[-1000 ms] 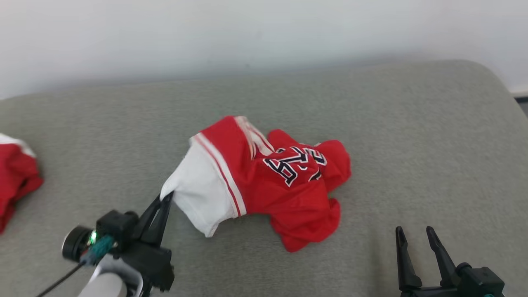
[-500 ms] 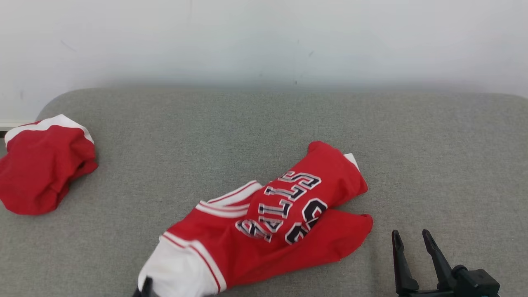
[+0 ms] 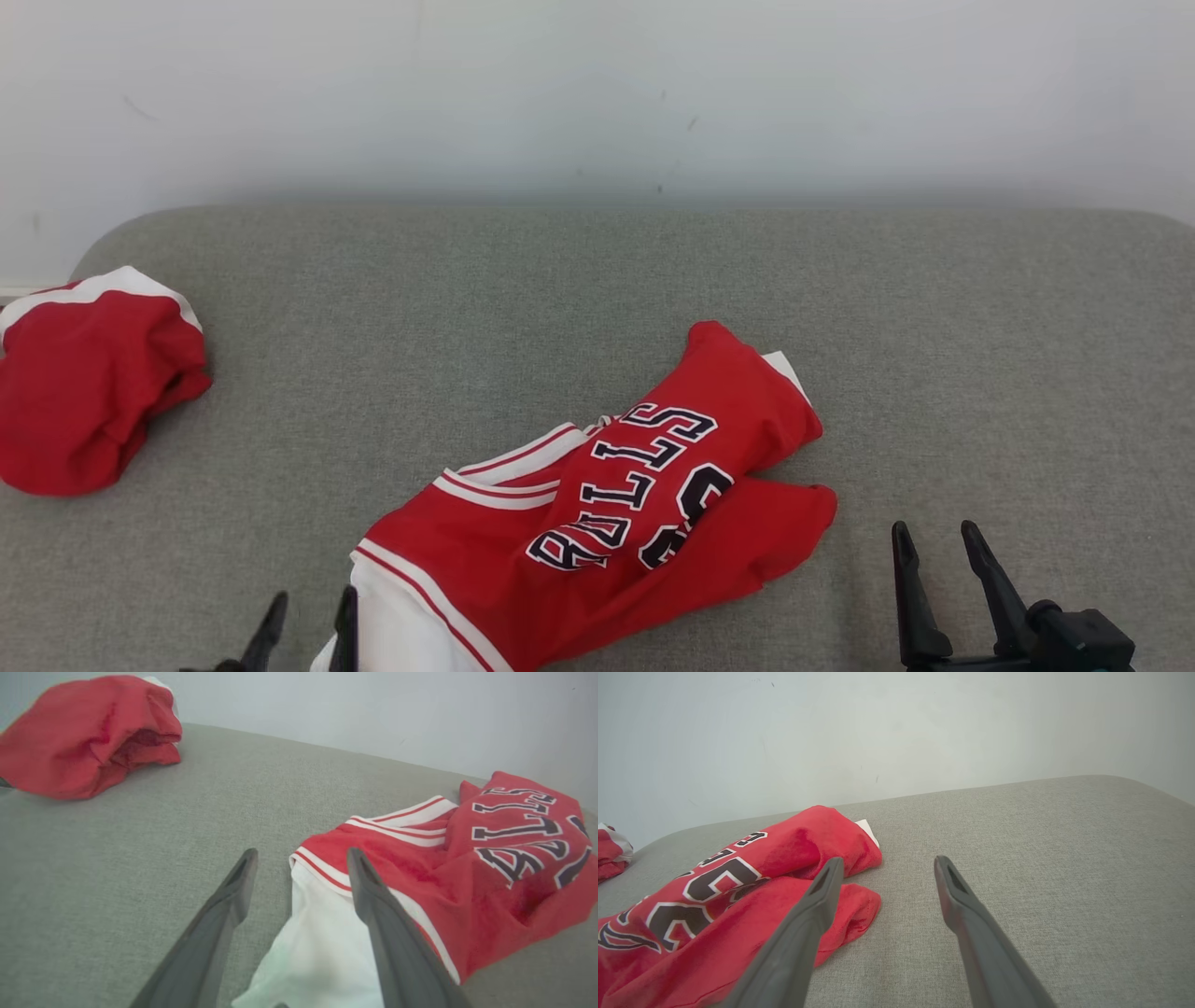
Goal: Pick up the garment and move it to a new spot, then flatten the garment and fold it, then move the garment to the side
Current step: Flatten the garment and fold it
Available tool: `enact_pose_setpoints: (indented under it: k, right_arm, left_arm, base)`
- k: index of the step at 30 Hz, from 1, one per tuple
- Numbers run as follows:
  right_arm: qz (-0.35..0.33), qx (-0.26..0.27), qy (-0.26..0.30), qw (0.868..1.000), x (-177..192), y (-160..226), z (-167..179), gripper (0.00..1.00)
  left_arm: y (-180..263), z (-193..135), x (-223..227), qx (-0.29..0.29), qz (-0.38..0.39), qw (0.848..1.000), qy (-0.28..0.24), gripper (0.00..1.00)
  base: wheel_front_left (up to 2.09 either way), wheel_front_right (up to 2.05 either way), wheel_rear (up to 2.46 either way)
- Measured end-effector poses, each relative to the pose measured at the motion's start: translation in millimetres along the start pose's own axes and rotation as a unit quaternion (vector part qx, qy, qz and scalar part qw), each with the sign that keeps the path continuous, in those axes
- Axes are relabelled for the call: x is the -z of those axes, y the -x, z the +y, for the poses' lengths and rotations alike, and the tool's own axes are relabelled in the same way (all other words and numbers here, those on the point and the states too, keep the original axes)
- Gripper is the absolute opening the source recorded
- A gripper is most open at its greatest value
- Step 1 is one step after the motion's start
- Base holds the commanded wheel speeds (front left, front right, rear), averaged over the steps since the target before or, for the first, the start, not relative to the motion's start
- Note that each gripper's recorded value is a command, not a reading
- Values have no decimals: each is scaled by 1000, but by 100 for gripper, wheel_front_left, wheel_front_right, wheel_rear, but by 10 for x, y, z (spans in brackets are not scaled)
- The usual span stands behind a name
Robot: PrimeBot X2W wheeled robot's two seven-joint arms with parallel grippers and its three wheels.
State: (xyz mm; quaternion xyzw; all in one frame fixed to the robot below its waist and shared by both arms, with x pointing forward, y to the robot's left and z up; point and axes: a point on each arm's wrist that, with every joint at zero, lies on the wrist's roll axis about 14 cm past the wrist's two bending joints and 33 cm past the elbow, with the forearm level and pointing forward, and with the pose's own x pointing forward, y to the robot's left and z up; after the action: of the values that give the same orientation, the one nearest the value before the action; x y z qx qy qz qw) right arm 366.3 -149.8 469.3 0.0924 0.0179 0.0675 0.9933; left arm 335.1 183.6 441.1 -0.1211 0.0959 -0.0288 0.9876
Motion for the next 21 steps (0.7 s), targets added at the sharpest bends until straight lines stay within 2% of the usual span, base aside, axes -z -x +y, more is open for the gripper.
enact_pose_setpoints:
  k: [3,10,16,21]
  right_arm:
    - [-3,3,0,1000,-22,17,-12,100]
    - [-8,13,-2,1000,-47,77,-68,100]
    - [-18,31,-3,999,-111,146,-167,100]
    - [-23,41,-3,999,-141,202,-222,100]
  left_arm:
    - [-85,-3,-399,-4,-67,998,-11,100]
    - [-154,-54,-793,0,-134,990,-37,100]
    - [-192,-62,-1004,-4,-170,984,-52,100]
    - [-171,-41,-970,-7,-168,984,-55,100]
  base:
    - [0,0,0]
    - [0,0,0]
    - [0,0,0]
    - [0,0,0]
